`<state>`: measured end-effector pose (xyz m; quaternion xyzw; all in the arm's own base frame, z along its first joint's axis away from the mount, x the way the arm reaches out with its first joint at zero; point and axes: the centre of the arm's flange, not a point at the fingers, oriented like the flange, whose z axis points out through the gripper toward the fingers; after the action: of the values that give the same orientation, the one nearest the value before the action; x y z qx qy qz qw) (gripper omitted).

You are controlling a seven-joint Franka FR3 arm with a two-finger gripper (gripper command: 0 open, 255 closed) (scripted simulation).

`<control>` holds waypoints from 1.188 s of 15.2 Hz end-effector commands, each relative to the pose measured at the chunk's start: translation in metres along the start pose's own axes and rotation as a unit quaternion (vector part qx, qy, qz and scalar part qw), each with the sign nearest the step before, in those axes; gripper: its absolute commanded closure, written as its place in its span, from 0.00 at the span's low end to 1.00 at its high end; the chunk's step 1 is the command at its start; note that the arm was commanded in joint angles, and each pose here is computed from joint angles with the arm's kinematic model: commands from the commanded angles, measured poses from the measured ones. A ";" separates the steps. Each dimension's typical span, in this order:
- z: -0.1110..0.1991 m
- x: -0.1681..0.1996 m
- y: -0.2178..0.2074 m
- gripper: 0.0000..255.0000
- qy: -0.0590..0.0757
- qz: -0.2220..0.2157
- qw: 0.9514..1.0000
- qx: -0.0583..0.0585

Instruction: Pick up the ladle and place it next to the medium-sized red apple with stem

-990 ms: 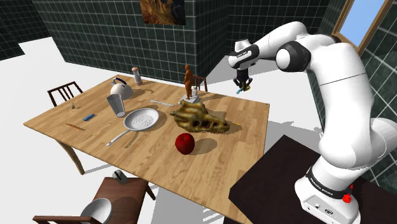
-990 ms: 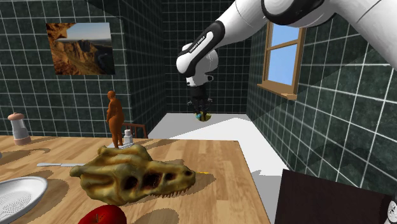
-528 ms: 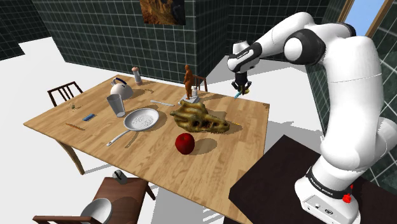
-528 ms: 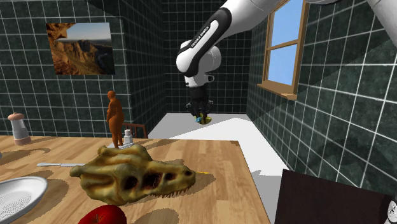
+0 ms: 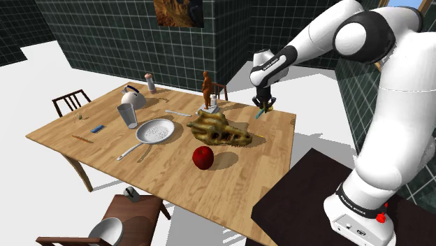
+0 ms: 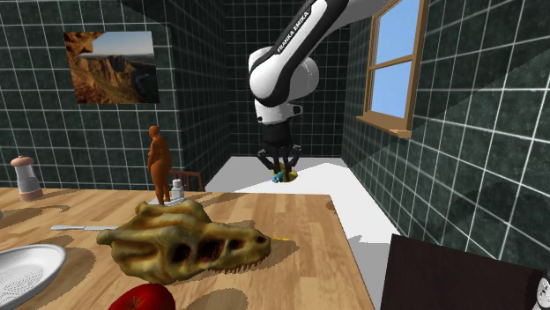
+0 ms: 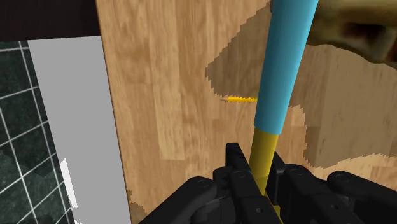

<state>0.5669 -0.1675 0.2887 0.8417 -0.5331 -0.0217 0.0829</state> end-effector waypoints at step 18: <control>-0.010 -0.253 0.018 1.00 0.000 0.000 1.000 0.000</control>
<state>0.4488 0.0441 0.2882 0.8419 -0.5328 -0.0217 0.0830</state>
